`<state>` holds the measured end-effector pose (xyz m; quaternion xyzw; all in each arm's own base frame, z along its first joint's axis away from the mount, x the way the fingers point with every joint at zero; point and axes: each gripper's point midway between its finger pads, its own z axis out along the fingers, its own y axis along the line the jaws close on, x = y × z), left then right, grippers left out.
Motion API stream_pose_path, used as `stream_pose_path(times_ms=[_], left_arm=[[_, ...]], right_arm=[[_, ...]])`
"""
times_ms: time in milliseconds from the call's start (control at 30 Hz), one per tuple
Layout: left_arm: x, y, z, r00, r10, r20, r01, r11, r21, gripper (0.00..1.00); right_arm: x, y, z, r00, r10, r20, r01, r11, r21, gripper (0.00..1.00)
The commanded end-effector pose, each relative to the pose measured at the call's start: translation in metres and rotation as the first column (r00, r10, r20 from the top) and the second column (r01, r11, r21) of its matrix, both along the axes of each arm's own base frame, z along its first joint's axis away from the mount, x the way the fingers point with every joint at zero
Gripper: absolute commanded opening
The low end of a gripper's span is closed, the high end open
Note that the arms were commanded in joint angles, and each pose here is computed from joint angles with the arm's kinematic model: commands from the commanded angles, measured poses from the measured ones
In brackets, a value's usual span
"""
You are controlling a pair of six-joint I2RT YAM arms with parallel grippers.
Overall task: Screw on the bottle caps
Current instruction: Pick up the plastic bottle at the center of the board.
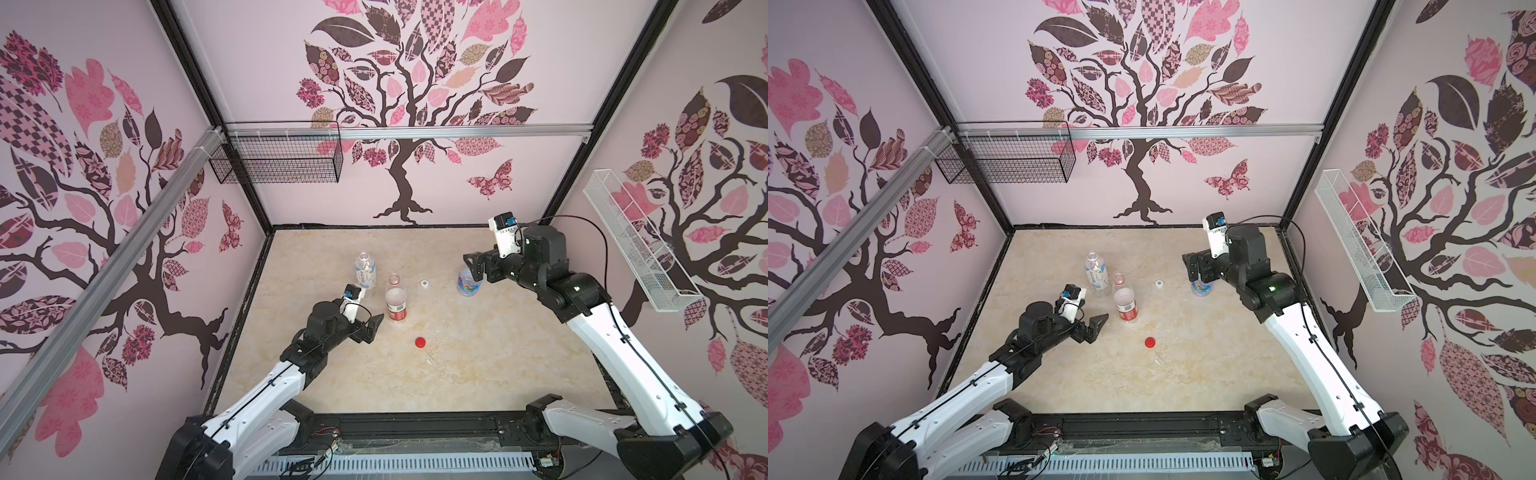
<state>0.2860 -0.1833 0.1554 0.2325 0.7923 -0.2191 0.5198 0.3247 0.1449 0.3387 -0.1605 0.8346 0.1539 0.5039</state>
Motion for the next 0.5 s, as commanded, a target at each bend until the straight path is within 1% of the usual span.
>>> stream_pose_path(times_ms=[0, 200, 300, 367, 467], left_arm=[[0.01, -0.022, 0.034, 0.977, -0.078, 0.2, 0.1, 0.989, -0.105, 0.98], [0.029, -0.039, 0.026, 0.966, -0.105, 0.236, 0.131, 0.987, -0.098, 0.98], [0.031, -0.048, 0.026, 0.959, -0.136, 0.25, 0.17, 0.978, -0.123, 0.98], [0.032, -0.054, 0.022, 0.958, -0.162, 0.236, 0.198, 0.97, -0.138, 0.98], [0.032, -0.062, 0.012, 0.953, -0.205, 0.222, 0.24, 0.96, -0.145, 0.94]], right_arm=[[-0.01, 0.012, 0.005, 0.996, 0.086, 0.023, -0.087, 0.995, 0.046, 0.99], [-0.022, 0.016, -0.001, 0.992, 0.13, 0.001, -0.13, 0.99, 0.057, 0.99], [-0.025, 0.016, -0.004, 0.991, 0.134, -0.008, -0.133, 0.989, 0.061, 0.99], [-0.027, 0.016, -0.005, 0.99, 0.14, -0.006, -0.14, 0.989, 0.052, 0.99], [-0.029, 0.016, -0.005, 0.989, 0.149, 0.001, -0.149, 0.988, 0.04, 0.99]])
